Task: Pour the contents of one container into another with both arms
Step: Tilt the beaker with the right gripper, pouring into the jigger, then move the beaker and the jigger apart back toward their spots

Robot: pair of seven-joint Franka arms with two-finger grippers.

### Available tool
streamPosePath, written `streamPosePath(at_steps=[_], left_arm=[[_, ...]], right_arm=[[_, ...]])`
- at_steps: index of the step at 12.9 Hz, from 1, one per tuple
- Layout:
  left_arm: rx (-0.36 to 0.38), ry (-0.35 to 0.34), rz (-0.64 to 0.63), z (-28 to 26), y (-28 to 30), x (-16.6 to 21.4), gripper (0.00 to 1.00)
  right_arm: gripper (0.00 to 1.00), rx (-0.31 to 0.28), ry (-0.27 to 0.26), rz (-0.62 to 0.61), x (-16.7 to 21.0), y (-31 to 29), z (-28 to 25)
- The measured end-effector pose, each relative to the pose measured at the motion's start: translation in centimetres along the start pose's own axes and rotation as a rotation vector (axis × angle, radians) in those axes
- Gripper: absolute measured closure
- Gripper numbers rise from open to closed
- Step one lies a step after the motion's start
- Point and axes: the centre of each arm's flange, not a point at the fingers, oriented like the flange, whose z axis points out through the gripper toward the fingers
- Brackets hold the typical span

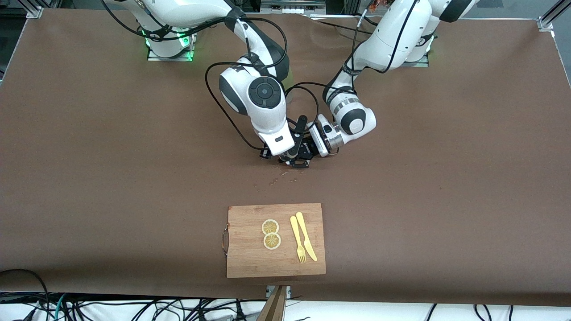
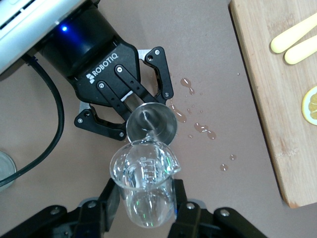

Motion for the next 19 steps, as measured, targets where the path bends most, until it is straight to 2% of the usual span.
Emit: streamPosePath(at_steps=[7,12,14,19], left_arm=[[0.001,0.000,0.001,0.0,-0.1,0.0,0.91],[0.006,0.000,0.002,-0.1,-0.4,0.1,0.91],[0.009,0.003,0.004,-0.1,-0.6,0.2,0.91],[0.024,0.014,-0.006,-0.3,-1.4,0.5,0.91]], right_arm=[[0.51,-0.034,-0.016,-0.022,0.2,-0.1,-0.1],[0.51,-0.038,-0.013,-0.018,0.2,0.1,-0.2],[0.51,-0.012,0.008,0.013,-0.1,0.7,-0.5],[0.51,0.112,0.122,0.130,-2.5,4.8,-2.3]])
